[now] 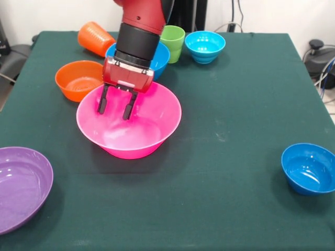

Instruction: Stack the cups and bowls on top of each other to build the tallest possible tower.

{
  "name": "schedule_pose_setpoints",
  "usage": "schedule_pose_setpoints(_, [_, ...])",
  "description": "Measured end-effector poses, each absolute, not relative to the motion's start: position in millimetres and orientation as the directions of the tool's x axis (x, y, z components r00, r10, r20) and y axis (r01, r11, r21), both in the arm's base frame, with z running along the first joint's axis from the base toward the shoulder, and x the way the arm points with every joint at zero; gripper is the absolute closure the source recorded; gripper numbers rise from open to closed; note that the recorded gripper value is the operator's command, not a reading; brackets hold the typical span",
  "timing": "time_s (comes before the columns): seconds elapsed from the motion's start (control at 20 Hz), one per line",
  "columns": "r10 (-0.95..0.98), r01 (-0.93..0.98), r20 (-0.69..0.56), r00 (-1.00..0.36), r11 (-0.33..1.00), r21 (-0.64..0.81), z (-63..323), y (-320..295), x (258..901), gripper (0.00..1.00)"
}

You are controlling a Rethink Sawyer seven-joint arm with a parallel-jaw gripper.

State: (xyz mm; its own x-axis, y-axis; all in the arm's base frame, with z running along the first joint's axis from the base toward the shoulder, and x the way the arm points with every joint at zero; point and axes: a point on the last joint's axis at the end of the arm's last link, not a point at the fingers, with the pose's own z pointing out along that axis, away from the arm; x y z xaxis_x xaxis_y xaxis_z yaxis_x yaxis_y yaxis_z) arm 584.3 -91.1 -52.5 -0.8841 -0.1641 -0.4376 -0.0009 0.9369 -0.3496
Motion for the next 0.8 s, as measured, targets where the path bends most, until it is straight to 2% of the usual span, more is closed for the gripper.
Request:
schedule_pose_setpoints(0.45, [0.011,0.142,-0.432,-0.902,0.952,-0.273,-27,-132,584,0.0])
schedule_pose_setpoints(0.8, [0.061,0.184,-0.432,-0.9,0.951,-0.249,-13,-158,586,0.0])
